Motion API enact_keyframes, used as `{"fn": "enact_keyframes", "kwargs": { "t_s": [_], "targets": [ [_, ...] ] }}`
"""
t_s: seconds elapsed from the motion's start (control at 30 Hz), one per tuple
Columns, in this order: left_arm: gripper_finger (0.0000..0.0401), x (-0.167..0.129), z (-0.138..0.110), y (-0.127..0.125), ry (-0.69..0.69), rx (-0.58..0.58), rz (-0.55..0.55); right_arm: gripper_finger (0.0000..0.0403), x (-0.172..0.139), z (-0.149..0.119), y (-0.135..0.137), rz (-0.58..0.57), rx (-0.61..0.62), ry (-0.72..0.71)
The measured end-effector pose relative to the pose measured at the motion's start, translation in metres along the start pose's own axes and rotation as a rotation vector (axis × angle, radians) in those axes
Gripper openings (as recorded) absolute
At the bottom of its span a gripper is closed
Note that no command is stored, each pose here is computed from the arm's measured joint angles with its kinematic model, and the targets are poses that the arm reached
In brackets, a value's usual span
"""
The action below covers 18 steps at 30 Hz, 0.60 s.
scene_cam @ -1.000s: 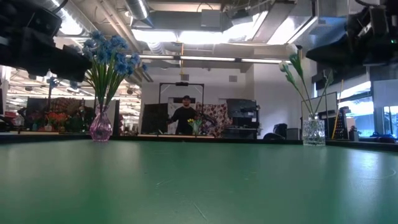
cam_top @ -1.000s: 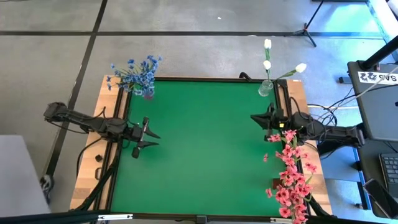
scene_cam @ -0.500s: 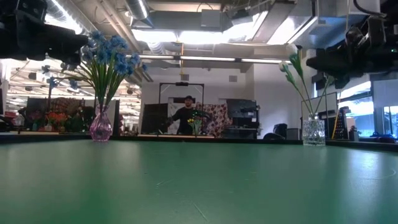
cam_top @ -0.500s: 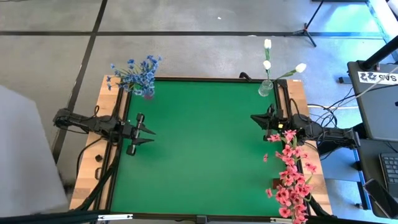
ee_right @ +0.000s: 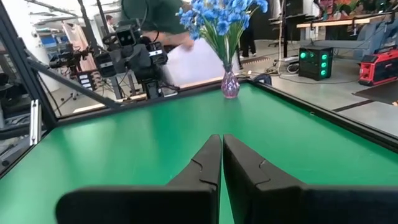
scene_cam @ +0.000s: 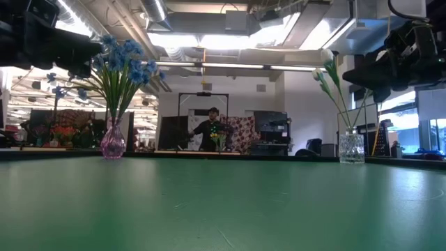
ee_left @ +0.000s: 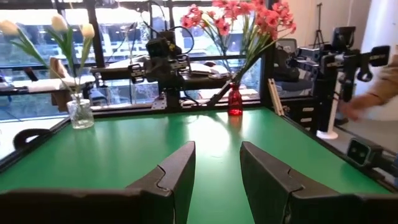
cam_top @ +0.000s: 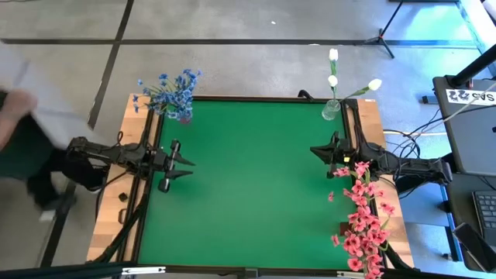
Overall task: Sort flowers into vase by color
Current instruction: Return to Home Position
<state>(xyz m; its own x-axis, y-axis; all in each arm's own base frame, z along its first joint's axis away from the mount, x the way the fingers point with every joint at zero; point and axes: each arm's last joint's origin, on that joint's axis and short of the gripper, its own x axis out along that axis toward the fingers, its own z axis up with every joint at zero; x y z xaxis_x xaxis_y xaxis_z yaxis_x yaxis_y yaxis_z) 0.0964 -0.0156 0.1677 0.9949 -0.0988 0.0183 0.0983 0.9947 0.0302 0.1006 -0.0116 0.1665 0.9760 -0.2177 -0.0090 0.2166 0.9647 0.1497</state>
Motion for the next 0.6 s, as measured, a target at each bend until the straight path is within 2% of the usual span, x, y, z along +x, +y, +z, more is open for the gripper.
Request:
{"fn": "enact_keyframes", "kwargs": {
  "t_s": [0.1,0.23,0.47,0.6],
  "targets": [
    [0.0124,0.0001,-0.0002,0.0009,0.002,0.026,0.003,0.0017,0.0001,-0.0003,0.0000,0.000,0.000,0.001],
    [0.0124,0.0001,-0.0009,-0.0003,0.008,0.018,-0.046,0.0017,0.0001,-0.0004,0.0000,0.001,0.000,0.002],
    [0.0124,0.0004,-0.0015,0.0085,0.014,-0.001,0.023,0.0017,0.0001,-0.0008,0.0000,0.001,0.000,0.003],
    [0.0124,0.0004,-0.0014,0.0090,0.013,-0.001,0.023,0.0017,0.0002,-0.0010,-0.0001,0.000,0.000,0.003]
  ]
}}
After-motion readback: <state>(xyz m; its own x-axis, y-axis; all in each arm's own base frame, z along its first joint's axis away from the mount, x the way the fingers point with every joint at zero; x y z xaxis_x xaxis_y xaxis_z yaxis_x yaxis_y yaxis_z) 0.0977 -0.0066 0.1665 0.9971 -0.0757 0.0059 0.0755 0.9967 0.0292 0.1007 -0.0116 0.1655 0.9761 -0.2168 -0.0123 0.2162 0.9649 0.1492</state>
